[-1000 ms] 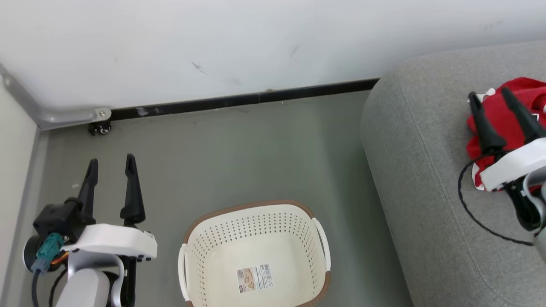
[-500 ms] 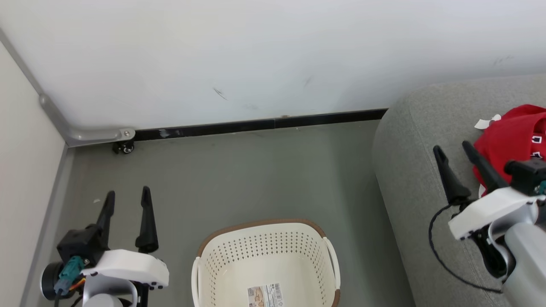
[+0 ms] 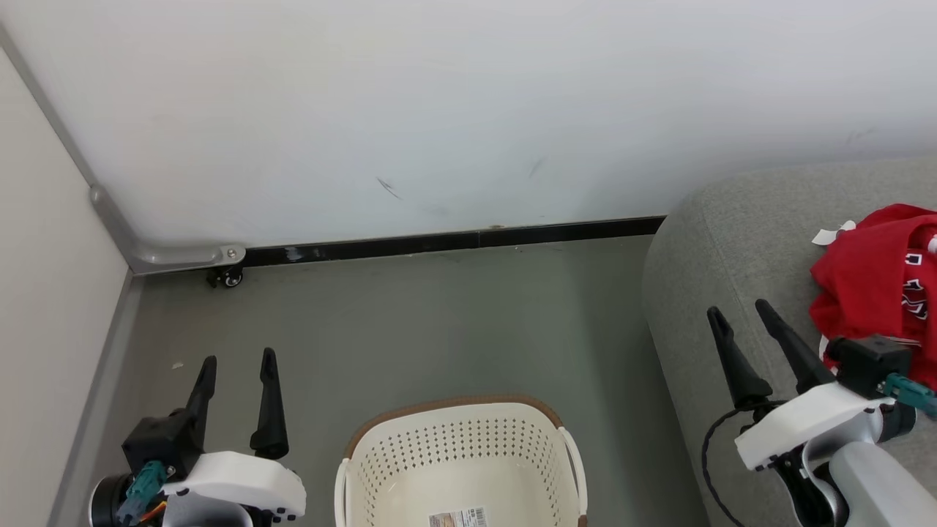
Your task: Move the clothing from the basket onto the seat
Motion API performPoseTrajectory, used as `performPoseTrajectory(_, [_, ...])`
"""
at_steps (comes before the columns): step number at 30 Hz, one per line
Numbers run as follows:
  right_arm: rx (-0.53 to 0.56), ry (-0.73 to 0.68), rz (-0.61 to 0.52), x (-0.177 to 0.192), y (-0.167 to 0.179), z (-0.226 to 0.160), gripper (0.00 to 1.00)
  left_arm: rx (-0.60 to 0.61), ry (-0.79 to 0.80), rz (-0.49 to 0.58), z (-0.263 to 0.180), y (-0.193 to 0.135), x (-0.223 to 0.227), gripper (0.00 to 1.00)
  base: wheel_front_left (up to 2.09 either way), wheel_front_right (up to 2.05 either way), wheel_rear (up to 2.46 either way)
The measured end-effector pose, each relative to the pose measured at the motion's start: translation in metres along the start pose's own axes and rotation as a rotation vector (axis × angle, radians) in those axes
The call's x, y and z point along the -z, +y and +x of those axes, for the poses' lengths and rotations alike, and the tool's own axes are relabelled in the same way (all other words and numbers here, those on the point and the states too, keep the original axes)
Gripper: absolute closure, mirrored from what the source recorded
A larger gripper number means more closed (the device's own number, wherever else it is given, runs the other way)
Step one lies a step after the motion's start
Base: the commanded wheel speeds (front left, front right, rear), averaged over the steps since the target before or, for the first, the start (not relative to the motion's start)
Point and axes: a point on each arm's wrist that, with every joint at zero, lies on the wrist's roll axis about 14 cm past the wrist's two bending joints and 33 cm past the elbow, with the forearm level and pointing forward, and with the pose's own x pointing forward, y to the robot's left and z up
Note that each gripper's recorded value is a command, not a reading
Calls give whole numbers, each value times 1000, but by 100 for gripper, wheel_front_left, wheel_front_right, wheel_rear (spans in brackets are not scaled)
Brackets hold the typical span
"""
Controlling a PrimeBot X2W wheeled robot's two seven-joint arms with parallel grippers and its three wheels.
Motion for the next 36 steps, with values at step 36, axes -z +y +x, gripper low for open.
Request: performPoseTrajectory(36, [79, -10, 33, 34, 19, -50, 0, 49, 56, 44, -16, -20, 22, 0, 0, 0, 0])
